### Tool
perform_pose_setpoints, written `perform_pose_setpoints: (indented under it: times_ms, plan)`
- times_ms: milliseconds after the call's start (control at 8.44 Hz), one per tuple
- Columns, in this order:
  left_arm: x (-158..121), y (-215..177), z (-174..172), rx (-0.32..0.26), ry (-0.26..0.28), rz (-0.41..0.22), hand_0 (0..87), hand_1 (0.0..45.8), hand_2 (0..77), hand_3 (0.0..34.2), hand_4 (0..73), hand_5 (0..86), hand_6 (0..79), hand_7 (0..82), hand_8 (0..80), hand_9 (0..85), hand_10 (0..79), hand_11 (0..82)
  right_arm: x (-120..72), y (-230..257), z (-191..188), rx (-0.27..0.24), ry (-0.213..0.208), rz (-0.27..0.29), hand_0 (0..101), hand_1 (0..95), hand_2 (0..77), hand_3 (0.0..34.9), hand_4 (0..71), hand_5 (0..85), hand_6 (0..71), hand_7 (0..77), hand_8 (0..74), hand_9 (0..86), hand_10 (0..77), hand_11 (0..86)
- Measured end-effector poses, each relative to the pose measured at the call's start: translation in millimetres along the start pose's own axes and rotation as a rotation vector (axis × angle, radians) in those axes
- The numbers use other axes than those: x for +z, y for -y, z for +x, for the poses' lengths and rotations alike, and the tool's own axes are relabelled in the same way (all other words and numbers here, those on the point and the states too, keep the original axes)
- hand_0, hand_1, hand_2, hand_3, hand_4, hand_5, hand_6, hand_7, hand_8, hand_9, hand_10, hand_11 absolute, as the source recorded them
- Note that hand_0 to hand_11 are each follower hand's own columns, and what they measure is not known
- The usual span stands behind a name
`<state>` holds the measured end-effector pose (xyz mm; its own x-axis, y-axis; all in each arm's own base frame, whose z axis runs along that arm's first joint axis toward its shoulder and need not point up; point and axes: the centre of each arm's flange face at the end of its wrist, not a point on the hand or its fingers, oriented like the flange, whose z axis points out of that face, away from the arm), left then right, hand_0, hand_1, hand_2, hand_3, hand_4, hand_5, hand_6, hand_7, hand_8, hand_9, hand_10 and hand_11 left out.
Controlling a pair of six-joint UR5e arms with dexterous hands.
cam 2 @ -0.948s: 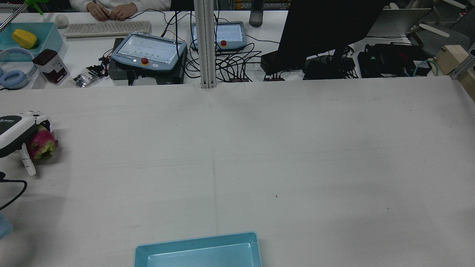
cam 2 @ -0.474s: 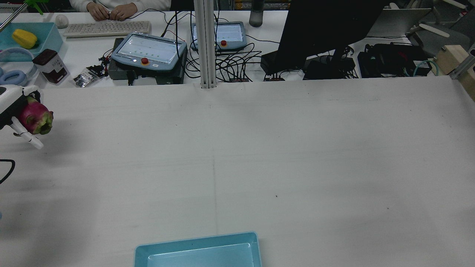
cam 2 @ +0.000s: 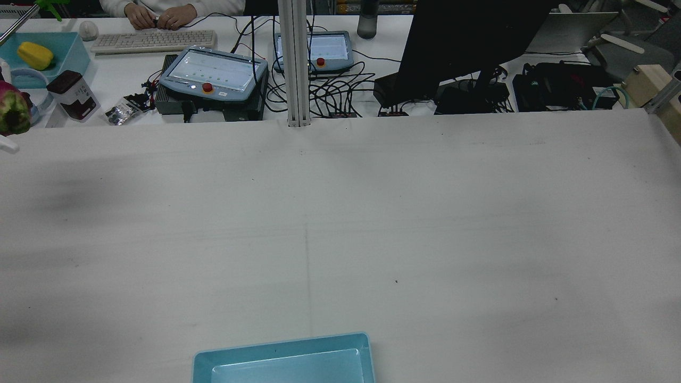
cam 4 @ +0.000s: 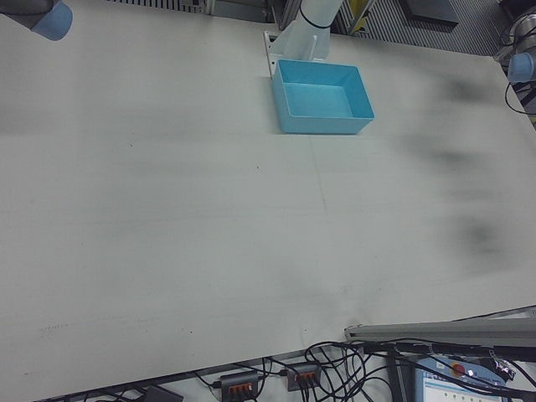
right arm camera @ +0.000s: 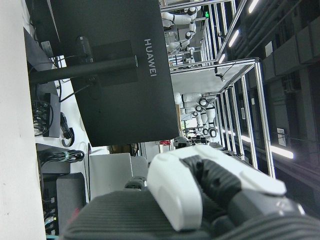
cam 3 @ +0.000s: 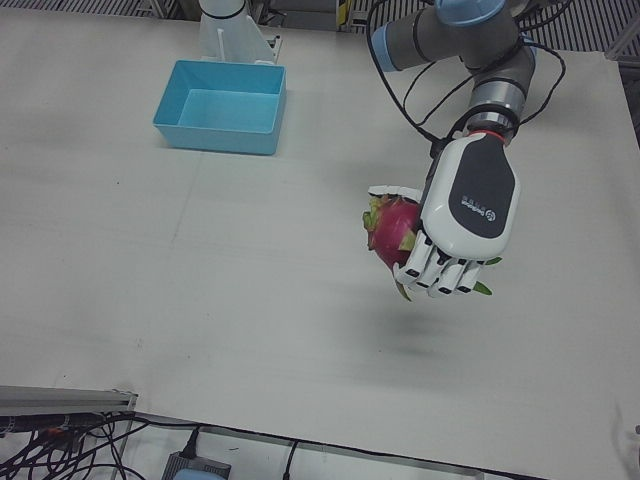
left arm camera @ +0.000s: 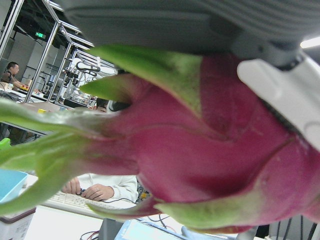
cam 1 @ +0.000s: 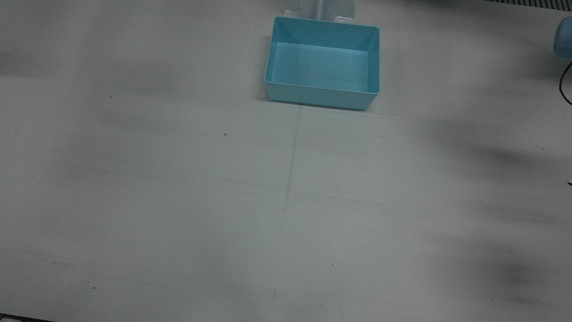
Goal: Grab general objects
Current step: 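Lift the dragon fruit up off the table with the left hand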
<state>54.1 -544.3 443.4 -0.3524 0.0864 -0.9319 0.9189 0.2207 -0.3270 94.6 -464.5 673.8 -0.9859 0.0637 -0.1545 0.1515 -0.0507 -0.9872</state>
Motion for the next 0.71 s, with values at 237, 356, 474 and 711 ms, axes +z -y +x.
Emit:
perform_pose_setpoints:
  times_ms: [237, 356, 474, 711]
  plan:
    - [-4.4, 18.2, 32.2, -0.105, -0.057, -0.054, 14.0, 0.0, 10.4, 0.0, 5.5, 66.0, 51.8, 42.0, 30.5, 64.4, 31.1, 71.4, 0.0, 0.0, 0.1, 0.0, -0.001, 0.0, 0, 94.9, 77.4, 0.0, 0.0, 0.0, 0.0, 0.0, 0.0, 0.5, 0.0, 0.0]
    - [-2.8, 17.6, 40.6, -0.171, -0.088, -0.1, 14.9, 0.0, 10.9, 0.0, 6.0, 66.5, 52.4, 41.5, 31.1, 64.4, 27.3, 72.5, 0.0, 0.1, 0.2, 0.0, -0.001, 0.001, 0, 94.9, 77.4, 0.0, 0.0, 0.0, 0.0, 0.0, 0.0, 0.5, 0.0, 0.0]
    - [1.1, 10.1, 46.7, -0.243, -0.124, -0.162, 19.7, 0.0, 10.9, 0.0, 6.0, 66.5, 52.4, 42.0, 32.2, 64.4, 31.6, 72.0, 0.0, 0.1, 0.2, 0.0, 0.0, 0.001, 0, 94.9, 77.4, 0.0, 0.0, 0.0, 0.0, 0.0, 0.0, 0.5, 0.0, 0.0]
    - [8.6, -16.8, 55.3, -0.382, -0.18, -0.284, 26.8, 0.0, 10.9, 0.0, 6.0, 66.5, 52.4, 41.5, 32.2, 64.9, 32.2, 72.0, 0.0, 0.3, 0.2, 0.0, 0.0, 0.001, 0, 94.9, 77.4, 0.0, 0.0, 0.0, 0.0, 0.0, 0.0, 0.5, 0.0, 0.5]
